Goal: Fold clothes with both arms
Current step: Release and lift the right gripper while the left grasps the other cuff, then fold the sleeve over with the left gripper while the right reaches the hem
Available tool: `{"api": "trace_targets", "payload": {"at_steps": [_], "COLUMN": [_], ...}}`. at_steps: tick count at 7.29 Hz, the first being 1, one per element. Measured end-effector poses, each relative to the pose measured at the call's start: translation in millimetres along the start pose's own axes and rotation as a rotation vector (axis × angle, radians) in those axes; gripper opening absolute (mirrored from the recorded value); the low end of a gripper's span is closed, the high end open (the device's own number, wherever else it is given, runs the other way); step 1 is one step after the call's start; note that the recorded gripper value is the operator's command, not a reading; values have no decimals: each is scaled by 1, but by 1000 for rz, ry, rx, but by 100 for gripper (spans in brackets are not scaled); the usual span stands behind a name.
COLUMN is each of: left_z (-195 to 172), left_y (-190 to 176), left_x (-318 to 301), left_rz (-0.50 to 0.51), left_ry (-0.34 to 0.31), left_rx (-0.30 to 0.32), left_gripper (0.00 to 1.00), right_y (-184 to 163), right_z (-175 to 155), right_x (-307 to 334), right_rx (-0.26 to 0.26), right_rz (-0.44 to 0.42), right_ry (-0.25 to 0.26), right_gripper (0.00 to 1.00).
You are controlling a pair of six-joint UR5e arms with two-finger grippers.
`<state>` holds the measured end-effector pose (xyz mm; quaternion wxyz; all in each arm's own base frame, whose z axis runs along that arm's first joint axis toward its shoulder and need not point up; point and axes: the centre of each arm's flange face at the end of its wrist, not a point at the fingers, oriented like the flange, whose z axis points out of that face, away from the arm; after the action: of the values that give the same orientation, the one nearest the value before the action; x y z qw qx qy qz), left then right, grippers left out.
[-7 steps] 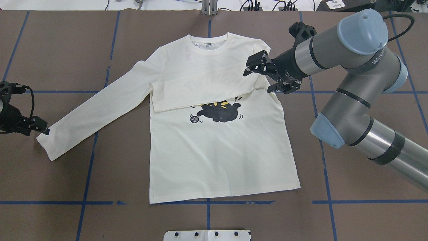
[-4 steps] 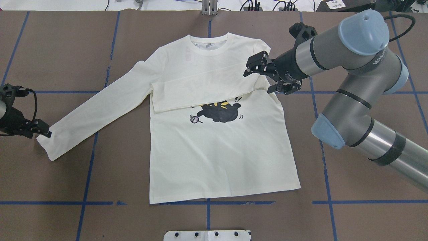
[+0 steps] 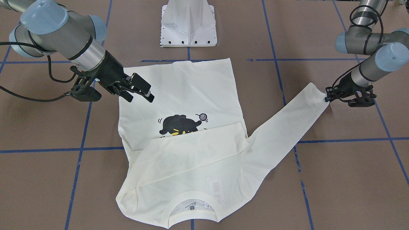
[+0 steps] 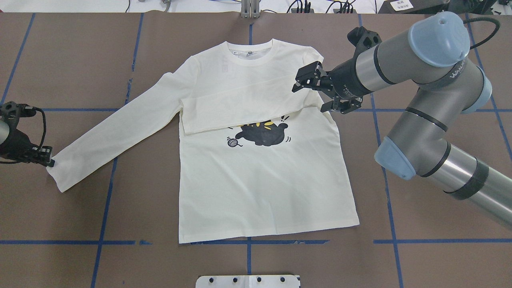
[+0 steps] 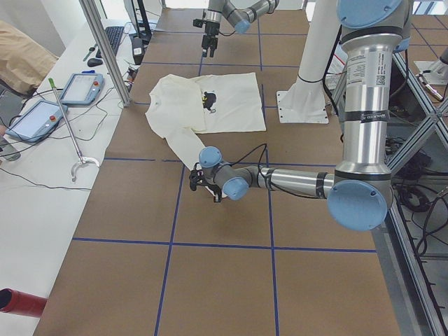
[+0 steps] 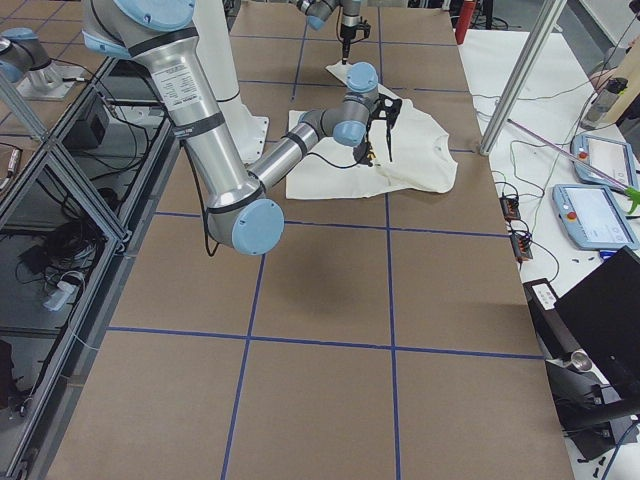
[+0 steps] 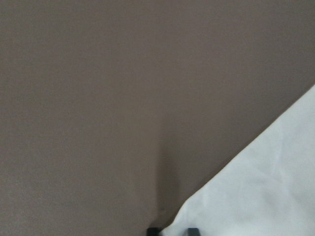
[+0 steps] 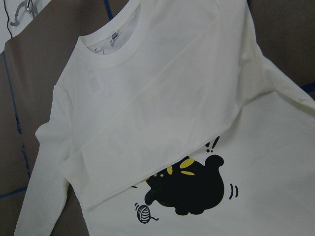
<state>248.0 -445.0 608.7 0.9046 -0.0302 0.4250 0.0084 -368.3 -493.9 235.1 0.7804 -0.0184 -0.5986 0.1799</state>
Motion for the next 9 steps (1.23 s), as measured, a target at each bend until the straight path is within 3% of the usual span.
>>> {"api": "trace_targets", "payload": {"at_steps": [2,4,5,7,9], "left_z": [-10,-41,-66,-120,-146], "left_y": [4,10,0,-47,-113], "left_x": [15,67,118,253,407], "left_rz": [20,63,54,-58,-192], "left_ry": [46,199,277,399,446], "left_rx": [-18,-88,-98,-89,-32], "left_gripper": [0,0,0,0,0], "right_y": [1,-5,-23,-60,-77], "right_z": [-2,-17,-40,-83,-112], "right_x": [1,15,27,67,108], "right_rx": [0,-25,-49,-62,-57], "right_rz": [-1,6,1,-31,-62], "right_ry": [-2,3,5,19,33], "right_gripper": [100,100,100,100,100]}}
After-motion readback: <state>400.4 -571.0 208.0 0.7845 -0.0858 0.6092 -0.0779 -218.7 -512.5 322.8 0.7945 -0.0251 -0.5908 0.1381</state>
